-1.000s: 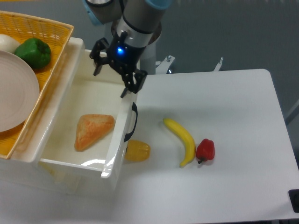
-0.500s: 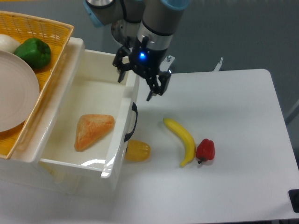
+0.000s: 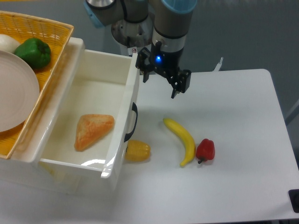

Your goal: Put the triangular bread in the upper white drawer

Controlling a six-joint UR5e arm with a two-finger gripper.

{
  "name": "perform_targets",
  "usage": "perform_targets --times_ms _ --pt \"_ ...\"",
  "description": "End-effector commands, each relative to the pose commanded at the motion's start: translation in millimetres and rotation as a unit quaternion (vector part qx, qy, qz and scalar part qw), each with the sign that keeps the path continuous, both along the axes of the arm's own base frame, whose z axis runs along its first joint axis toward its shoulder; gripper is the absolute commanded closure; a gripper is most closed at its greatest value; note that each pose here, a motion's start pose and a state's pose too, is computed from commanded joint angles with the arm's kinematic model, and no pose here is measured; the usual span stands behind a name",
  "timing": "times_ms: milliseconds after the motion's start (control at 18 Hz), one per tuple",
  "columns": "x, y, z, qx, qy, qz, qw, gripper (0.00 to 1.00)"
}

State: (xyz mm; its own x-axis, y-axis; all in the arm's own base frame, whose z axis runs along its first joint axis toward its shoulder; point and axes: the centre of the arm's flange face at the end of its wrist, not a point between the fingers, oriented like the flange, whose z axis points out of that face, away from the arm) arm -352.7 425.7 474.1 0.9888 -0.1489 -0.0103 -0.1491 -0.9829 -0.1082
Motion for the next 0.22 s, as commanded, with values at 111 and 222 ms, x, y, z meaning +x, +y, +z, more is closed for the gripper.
perform_targets --times_ms 111,222 --pt "-7 -3 -4 -0.001 -0.002 0.006 1.0 0.0" --pt "-14 0 -14 -0.004 -0.007 0.008 0.9999 0.0"
